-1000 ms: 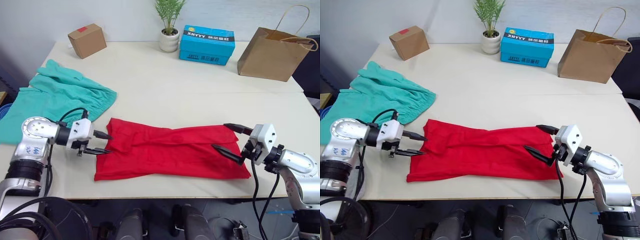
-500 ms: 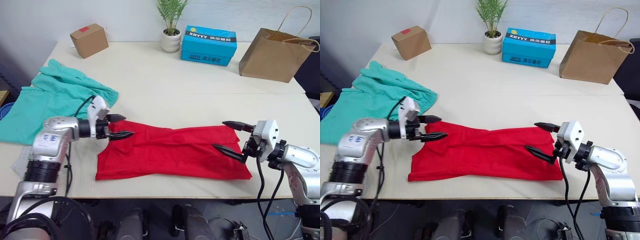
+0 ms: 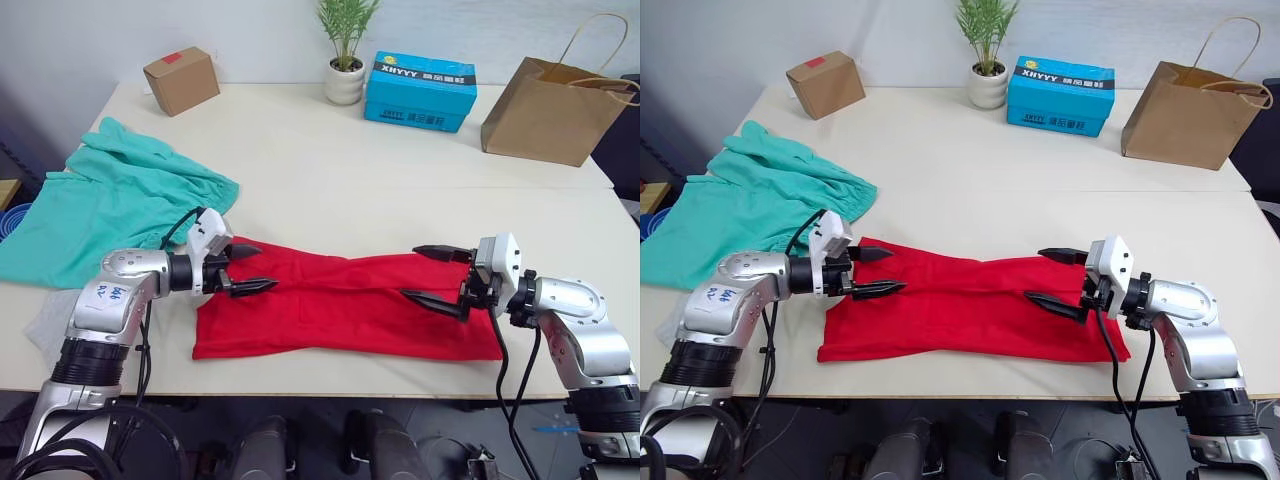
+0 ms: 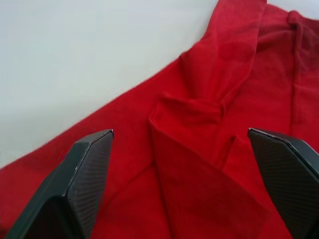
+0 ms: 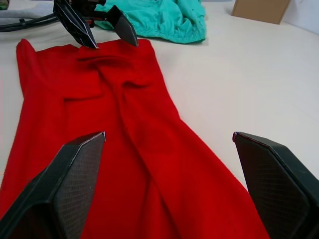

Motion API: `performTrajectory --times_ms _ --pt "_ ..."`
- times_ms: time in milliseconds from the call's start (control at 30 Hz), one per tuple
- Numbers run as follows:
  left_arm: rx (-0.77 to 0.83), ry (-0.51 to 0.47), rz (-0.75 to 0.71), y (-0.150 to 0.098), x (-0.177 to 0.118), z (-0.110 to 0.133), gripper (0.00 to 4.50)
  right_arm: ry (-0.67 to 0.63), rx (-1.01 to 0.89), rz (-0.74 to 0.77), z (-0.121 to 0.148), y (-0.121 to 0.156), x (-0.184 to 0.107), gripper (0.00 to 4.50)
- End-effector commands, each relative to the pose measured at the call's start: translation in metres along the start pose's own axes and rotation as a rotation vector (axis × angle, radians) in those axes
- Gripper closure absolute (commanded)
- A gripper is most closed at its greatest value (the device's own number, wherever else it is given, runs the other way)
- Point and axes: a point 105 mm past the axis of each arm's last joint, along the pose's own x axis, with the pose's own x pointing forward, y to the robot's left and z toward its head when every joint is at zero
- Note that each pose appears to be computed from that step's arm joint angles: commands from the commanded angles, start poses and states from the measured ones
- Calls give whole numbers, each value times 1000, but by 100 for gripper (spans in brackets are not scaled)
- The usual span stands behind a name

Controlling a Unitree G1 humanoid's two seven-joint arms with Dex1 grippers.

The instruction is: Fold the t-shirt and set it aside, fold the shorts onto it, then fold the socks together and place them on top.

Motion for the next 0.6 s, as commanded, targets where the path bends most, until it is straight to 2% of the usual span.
performTrajectory --times_ms 33,100,200,467,600 --pt "35 33 28 0 6 -3 0 -26 -28 11 11 1 2 36" --pt "10 21 26 -2 9 -4 0 -29 -30 10 12 2 3 36" --pt "6 19 11 -5 9 -4 63 -28 -30 5 14 3 3 37" --pt "56 28 -28 -8 5 -2 310 -22 -29 -11 17 3 2 37" --pt "168 29 -118 -16 -2 -3 441 -18 -23 -14 17 4 1 37"
